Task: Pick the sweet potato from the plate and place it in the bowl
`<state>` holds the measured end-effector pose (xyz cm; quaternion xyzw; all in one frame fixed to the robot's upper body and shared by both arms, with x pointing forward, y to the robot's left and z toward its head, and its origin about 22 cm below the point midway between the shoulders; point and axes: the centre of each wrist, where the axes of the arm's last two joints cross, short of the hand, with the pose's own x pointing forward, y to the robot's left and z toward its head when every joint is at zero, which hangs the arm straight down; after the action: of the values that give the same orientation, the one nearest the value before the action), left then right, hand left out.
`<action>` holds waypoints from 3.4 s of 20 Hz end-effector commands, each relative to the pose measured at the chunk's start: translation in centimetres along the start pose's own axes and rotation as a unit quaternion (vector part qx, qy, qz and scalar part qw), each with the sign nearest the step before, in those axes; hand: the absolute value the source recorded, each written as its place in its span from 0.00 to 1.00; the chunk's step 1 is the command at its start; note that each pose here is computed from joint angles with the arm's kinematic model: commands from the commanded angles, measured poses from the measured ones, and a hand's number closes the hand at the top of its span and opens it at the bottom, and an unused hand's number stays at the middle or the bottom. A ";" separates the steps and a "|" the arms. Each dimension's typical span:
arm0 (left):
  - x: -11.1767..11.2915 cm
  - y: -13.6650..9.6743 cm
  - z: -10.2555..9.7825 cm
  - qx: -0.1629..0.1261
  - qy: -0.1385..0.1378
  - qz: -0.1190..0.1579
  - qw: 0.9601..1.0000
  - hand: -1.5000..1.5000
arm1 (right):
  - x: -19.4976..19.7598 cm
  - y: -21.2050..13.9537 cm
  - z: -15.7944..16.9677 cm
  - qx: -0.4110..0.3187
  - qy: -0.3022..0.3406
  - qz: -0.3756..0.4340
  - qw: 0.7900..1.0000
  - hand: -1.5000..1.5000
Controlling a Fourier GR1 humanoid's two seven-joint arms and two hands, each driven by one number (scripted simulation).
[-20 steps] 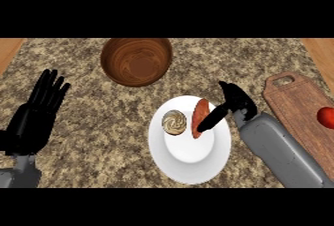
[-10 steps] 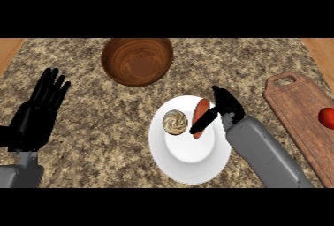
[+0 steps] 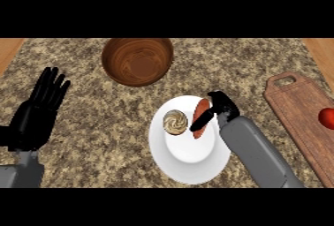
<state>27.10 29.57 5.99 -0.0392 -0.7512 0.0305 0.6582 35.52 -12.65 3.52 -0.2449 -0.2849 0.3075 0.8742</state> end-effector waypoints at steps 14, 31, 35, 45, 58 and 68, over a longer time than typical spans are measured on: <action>-0.2 0.6 0.9 -0.002 0.004 -0.004 1.000 0.50 | 1.4 1.1 -1.3 -0.023 -0.021 0.136 0.990 1.00; -0.9 -3.4 -2.5 -0.061 0.010 -0.001 0.998 0.50 | 15.5 6.7 17.3 -0.261 -0.282 0.234 0.893 1.00; 0.0 -3.0 -2.6 -0.059 0.008 0.006 0.998 0.50 | 17.7 5.7 20.1 -0.329 -0.267 0.201 0.883 1.00; -1.2 -1.3 -1.3 -0.040 0.011 0.008 0.999 0.50 | 21.4 2.6 22.3 -0.393 -0.229 0.130 0.881 1.00; 1.4 -1.5 -2.4 -0.039 -0.006 0.003 0.999 0.50 | 20.2 -1.0 12.1 -0.417 -0.244 0.043 0.875 1.00; 0.8 -2.1 -1.5 -0.047 -0.003 0.002 0.999 0.50 | 17.1 -3.6 5.2 -0.364 -0.188 0.070 0.910 1.00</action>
<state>28.84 27.96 7.00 -0.0666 -0.7548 0.0016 0.6525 44.20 -0.81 17.71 -0.5127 -0.5485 0.2693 0.6032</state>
